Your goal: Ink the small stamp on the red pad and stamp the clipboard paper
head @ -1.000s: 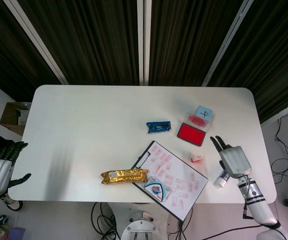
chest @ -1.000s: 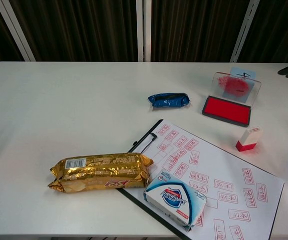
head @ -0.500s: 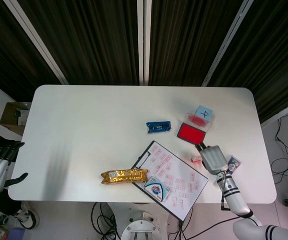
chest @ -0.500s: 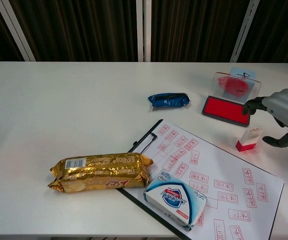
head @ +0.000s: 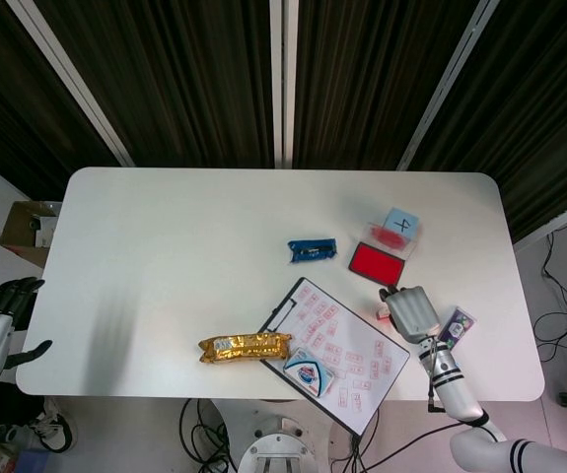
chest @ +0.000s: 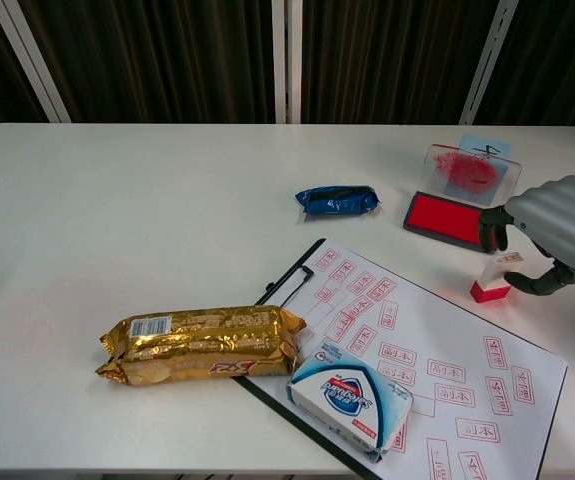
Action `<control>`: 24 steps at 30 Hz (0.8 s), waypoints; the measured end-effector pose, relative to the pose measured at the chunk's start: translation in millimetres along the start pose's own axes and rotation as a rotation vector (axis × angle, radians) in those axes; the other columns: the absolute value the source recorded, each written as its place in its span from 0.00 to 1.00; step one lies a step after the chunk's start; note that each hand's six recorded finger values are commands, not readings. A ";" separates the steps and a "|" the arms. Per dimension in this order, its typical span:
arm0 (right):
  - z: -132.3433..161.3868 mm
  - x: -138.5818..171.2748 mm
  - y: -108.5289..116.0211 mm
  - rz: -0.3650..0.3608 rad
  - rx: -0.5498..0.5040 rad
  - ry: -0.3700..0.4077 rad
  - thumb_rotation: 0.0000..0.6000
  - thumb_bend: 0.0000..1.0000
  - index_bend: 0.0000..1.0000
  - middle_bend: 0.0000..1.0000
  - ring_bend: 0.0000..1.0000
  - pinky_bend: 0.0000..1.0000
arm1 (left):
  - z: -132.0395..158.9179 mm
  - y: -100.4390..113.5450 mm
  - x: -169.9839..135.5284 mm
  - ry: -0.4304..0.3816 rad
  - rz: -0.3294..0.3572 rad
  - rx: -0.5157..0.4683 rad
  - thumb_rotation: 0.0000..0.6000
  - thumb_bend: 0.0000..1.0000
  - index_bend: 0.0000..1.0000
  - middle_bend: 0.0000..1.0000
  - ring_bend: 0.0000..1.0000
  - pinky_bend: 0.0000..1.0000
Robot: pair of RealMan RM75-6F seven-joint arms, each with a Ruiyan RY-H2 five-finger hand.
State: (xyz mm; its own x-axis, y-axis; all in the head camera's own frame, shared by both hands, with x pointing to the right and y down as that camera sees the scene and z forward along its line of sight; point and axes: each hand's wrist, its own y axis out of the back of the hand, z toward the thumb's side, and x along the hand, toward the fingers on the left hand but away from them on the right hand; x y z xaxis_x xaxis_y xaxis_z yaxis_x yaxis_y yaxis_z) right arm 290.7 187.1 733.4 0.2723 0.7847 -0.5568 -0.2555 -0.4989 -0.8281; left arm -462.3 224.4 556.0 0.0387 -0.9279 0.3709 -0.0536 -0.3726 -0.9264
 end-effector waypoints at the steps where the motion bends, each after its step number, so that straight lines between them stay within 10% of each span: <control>1: -0.2 -0.1 -0.9 0.002 0.001 -0.001 1.00 0.24 0.47 0.45 0.65 0.87 | -0.2 -0.1 -0.2 0.001 -0.001 0.001 1.00 0.00 0.18 0.17 0.16 0.25; 24: 4.9 -5.7 -8.7 -0.018 -0.011 0.010 1.00 0.27 0.58 0.51 0.65 0.87 | -4.6 -1.2 -1.8 0.011 -0.002 -0.002 1.00 0.00 0.18 0.17 0.16 0.25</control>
State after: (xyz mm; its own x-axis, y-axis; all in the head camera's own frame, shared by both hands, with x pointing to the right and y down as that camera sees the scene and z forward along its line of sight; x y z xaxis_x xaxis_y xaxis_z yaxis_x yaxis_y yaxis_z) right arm 286.9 188.8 744.1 0.2859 0.7897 -0.5428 -0.2407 -0.4891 -0.8384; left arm -466.9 226.5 556.8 0.0274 -0.9271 0.3739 -0.0557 -0.3749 -0.9254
